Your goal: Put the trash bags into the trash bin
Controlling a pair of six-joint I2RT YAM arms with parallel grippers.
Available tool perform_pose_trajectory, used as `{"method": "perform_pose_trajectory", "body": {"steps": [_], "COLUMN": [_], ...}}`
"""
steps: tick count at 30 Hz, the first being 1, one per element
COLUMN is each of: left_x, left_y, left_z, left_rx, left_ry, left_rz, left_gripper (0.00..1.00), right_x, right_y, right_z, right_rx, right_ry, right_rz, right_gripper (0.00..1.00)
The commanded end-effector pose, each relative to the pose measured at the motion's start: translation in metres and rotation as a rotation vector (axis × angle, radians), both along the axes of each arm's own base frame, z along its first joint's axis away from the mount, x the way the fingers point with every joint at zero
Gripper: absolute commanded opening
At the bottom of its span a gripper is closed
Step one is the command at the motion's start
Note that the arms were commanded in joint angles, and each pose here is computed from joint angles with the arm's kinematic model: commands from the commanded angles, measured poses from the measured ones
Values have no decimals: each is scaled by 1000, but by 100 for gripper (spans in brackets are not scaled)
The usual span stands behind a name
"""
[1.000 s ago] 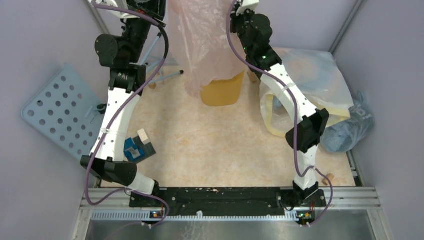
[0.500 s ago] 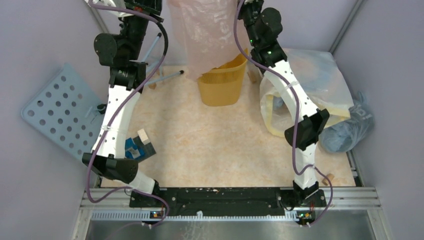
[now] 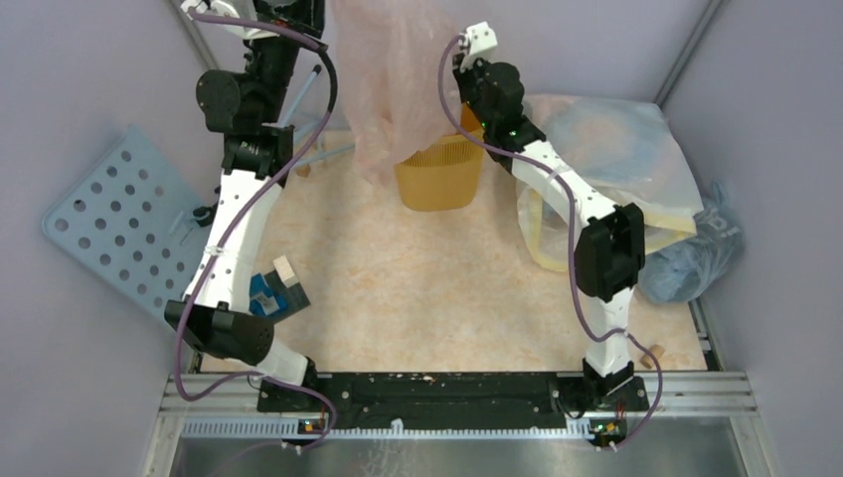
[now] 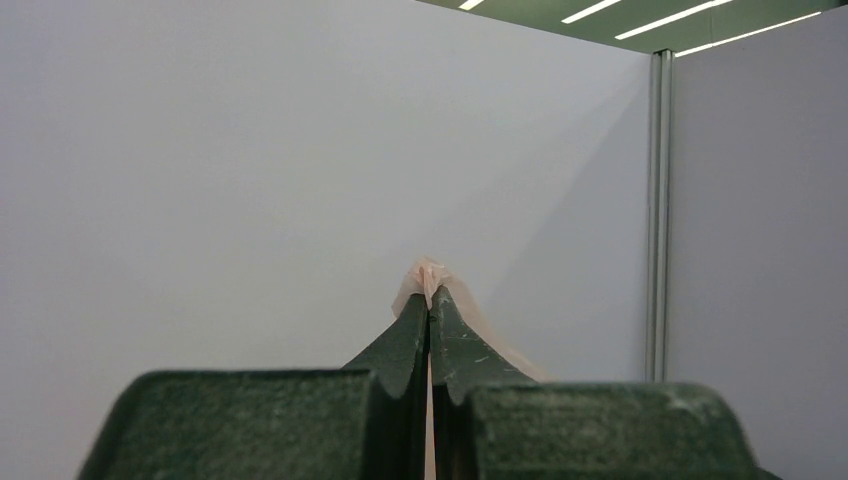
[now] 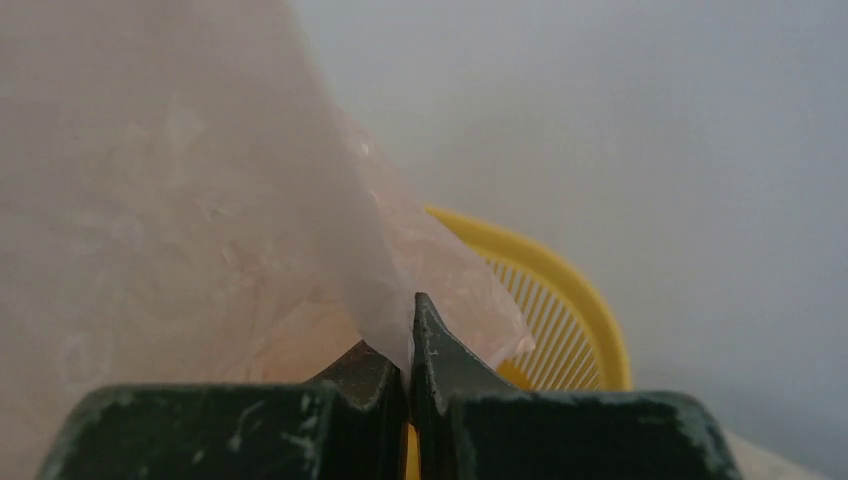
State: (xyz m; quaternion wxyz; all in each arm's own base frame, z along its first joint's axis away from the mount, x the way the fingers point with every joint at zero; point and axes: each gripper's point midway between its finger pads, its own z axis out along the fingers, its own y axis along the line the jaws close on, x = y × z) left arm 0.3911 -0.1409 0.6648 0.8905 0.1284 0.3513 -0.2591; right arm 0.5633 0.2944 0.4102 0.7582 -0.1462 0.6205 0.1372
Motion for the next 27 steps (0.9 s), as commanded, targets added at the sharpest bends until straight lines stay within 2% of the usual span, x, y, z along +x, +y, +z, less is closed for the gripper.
{"method": "perform_pose_trajectory", "body": {"steps": [1,4,8,11,16,23,27], "left_x": [-4,12,31,44,56,63,63], "left_y": [-2,-12,-21,-27,-33,-35,-36], "left_z": [-4,-18,-32,-41,-58,-69,-72], "left_rx": [-6,7,28,49,49,55,57], "left_ry": [-24,11,49,83,125,148,151], "left_rz": [-32,-73,-106,-119,-149,-158,-157], "left_gripper": [0,0,0,0,0,0,0], "right_x": [-34,-38,-41,-45,-62,-75,-68], "right_y": [3,9,0,-10,-25,-46,-59], "right_z": [18,-14,-17,6,41,49,43], "right_rx": [41,55,63,58,56,56,60], "right_ry": [9,100,113,91,73,118,159], "right_rz": [117,154,118,80,56,-15,-101], "right_gripper": [0,0,2,21,29,65,75]}}
